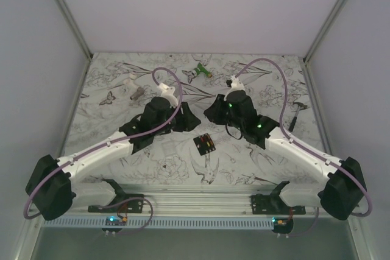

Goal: Snap on the fuse box
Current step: Install the fuse at the fuse box base.

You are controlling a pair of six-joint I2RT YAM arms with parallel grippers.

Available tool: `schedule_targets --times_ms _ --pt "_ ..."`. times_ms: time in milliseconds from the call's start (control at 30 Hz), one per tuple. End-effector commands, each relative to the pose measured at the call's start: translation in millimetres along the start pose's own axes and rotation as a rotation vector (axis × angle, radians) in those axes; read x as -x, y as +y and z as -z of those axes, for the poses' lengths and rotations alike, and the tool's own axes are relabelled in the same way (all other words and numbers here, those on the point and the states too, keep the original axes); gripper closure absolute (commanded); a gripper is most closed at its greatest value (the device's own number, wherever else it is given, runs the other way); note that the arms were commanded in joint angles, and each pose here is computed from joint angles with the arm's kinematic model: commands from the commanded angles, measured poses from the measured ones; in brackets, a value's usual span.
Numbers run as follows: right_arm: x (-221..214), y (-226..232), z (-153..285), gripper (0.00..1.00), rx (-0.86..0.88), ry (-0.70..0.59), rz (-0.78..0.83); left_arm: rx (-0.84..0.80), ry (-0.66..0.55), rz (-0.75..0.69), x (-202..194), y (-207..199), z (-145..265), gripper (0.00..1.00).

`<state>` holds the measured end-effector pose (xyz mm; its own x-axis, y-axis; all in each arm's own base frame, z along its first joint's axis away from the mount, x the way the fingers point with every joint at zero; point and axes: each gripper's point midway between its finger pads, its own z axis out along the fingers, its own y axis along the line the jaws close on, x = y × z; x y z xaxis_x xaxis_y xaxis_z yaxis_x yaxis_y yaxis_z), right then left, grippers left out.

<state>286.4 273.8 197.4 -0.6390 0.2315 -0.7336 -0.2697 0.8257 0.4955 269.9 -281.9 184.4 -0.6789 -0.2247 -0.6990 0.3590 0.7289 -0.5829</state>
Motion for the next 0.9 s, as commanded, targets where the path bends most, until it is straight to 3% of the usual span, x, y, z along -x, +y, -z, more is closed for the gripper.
schedule_targets --times_ms 0,500,667,867 --pt "16 20 8 0.77 0.060 -0.070 -0.061 -0.061 -0.044 -0.025 16 -20 -2 0.52" --pt "9 34 7 0.76 0.108 -0.060 -0.079 -0.111 -0.031 -0.025 16 -36 -7 0.61" --pt "4 34 9 0.76 0.114 -0.054 -0.098 -0.125 -0.046 -0.033 23 -42 -6 0.68" --pt "0 37 11 0.76 0.143 -0.051 -0.126 -0.118 -0.018 -0.027 17 -39 -15 0.85"
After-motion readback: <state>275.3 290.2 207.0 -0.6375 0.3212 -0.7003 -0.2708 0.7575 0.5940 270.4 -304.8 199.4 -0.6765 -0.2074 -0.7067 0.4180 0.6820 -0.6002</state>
